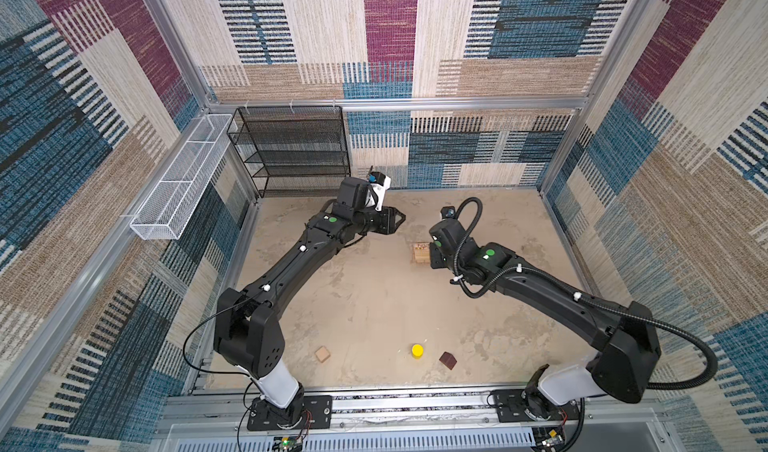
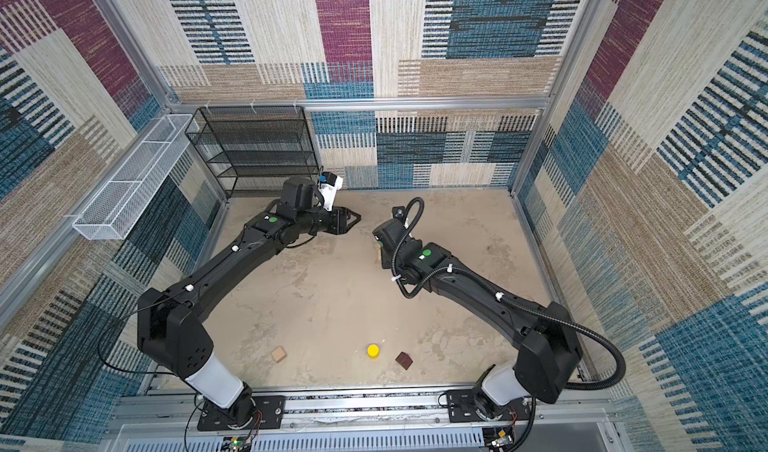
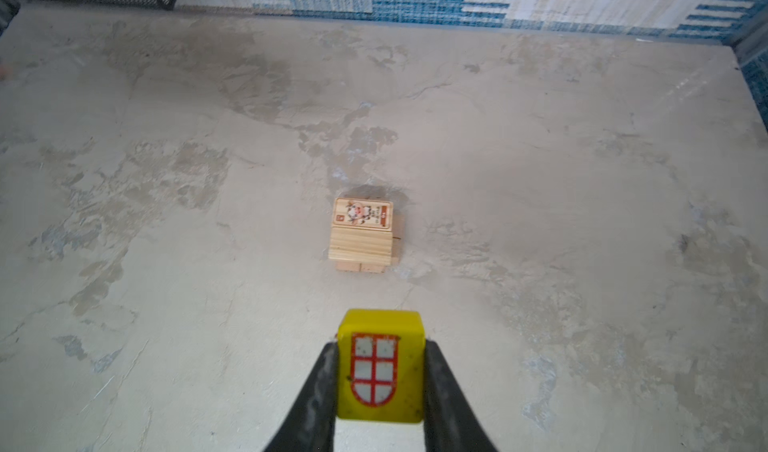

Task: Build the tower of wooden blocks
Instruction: 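Carry the yellow cube over the stack while the left gripper moves beside it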

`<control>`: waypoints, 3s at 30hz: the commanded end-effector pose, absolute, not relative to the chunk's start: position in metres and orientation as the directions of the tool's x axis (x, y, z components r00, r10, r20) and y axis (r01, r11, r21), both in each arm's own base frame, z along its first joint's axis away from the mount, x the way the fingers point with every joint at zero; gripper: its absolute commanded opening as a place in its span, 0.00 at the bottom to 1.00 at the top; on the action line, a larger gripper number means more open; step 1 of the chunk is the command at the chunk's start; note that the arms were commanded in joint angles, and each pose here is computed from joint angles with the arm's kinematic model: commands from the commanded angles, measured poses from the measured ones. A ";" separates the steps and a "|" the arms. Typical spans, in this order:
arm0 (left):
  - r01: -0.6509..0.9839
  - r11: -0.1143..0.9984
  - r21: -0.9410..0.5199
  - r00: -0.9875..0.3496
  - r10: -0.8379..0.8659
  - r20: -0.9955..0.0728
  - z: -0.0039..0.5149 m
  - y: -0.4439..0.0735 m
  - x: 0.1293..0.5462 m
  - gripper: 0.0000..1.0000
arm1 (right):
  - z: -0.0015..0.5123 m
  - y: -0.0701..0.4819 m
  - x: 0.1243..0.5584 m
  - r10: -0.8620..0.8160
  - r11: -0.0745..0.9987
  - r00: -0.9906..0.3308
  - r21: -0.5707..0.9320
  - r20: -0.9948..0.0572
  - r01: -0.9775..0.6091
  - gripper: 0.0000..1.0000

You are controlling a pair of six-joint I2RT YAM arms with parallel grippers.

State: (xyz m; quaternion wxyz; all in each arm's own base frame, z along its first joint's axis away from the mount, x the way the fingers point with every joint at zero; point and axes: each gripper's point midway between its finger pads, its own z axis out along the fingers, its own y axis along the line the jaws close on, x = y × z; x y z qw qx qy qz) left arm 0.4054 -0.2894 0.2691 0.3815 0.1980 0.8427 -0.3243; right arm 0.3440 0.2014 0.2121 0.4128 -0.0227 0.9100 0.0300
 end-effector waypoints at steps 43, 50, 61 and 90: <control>0.801 0.584 -0.129 -0.359 0.297 -0.885 0.251 -0.299 0.351 0.54 | 0.209 0.230 0.405 0.017 0.994 -0.655 0.086 -0.756 -0.074 0.00; 0.781 0.600 -0.171 -0.402 0.275 -0.873 0.245 -0.301 0.355 0.54 | 0.193 0.231 0.402 0.029 0.994 -0.697 0.094 -0.716 -0.055 0.00; 0.674 0.718 -0.174 -0.489 0.257 -0.834 0.221 -0.287 0.376 0.53 | 0.155 0.238 0.405 0.019 0.993 -0.752 0.098 -0.658 -0.061 0.00; 0.620 0.767 -0.164 -0.496 0.221 -0.840 0.222 -0.275 0.384 0.53 | 0.101 0.243 0.444 -0.039 0.994 -0.841 0.067 -0.540 -0.089 0.00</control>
